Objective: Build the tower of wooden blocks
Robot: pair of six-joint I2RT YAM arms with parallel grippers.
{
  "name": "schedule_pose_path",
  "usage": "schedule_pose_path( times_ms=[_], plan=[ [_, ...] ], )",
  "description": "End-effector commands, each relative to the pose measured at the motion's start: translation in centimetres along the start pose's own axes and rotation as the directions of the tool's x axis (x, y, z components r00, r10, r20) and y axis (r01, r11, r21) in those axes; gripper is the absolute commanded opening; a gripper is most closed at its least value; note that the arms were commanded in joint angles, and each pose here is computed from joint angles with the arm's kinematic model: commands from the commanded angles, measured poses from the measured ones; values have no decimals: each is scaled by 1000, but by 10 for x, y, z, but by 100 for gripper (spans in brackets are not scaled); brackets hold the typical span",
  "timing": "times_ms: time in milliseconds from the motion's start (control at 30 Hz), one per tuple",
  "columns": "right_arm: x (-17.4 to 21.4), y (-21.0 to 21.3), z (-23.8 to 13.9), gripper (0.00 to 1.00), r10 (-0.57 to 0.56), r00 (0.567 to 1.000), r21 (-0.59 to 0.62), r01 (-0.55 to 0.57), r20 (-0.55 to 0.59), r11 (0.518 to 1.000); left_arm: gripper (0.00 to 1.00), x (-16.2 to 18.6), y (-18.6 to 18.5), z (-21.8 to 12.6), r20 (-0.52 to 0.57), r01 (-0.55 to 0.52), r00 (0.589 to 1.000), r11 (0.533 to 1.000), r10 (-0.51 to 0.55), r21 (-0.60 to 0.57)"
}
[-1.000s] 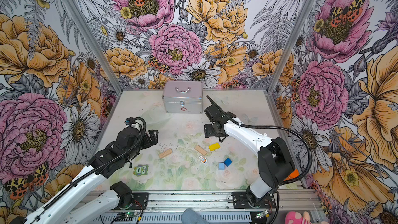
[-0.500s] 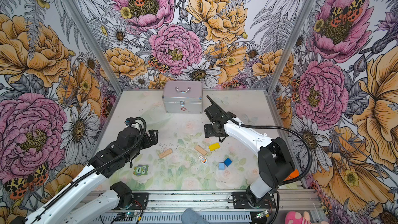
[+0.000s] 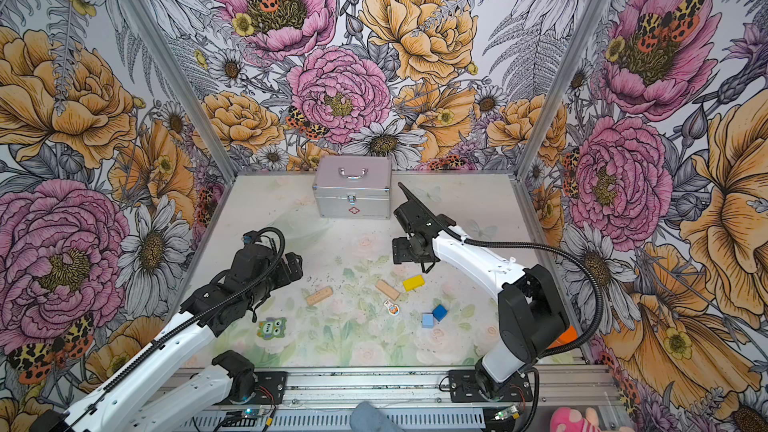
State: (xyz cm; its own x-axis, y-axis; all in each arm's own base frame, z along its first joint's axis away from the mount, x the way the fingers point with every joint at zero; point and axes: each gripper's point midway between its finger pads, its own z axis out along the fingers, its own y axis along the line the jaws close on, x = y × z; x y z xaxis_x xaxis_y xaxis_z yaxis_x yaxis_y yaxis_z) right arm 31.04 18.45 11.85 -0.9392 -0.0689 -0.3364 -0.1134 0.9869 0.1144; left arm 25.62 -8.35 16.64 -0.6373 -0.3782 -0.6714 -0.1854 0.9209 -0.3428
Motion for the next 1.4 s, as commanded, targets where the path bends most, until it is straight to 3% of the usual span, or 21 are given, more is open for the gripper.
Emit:
schedule_pose_path(
  times_ms=[0,233,533,1133,1367],
  plan=[
    [-3,9,-2,84,-13,1000,-22,13,5,1000,99,4,-2,1,-12,20,1000,999,-20,27],
    [22,27,18,81,-36,998,-47,34,-55,998,99,6,-1,-4,-5,50,999,997,-50,57],
    [43,57,38,60,-88,989,-105,76,-117,992,99,5,-1,-10,14,48,999,996,-49,74],
    [74,73,72,59,-184,958,-92,168,-219,982,99,8,-3,-11,2,47,999,994,-47,96],
    [73,70,84,49,-181,955,-52,173,-234,983,99,7,-3,-10,3,43,999,995,-44,91]
  ],
)
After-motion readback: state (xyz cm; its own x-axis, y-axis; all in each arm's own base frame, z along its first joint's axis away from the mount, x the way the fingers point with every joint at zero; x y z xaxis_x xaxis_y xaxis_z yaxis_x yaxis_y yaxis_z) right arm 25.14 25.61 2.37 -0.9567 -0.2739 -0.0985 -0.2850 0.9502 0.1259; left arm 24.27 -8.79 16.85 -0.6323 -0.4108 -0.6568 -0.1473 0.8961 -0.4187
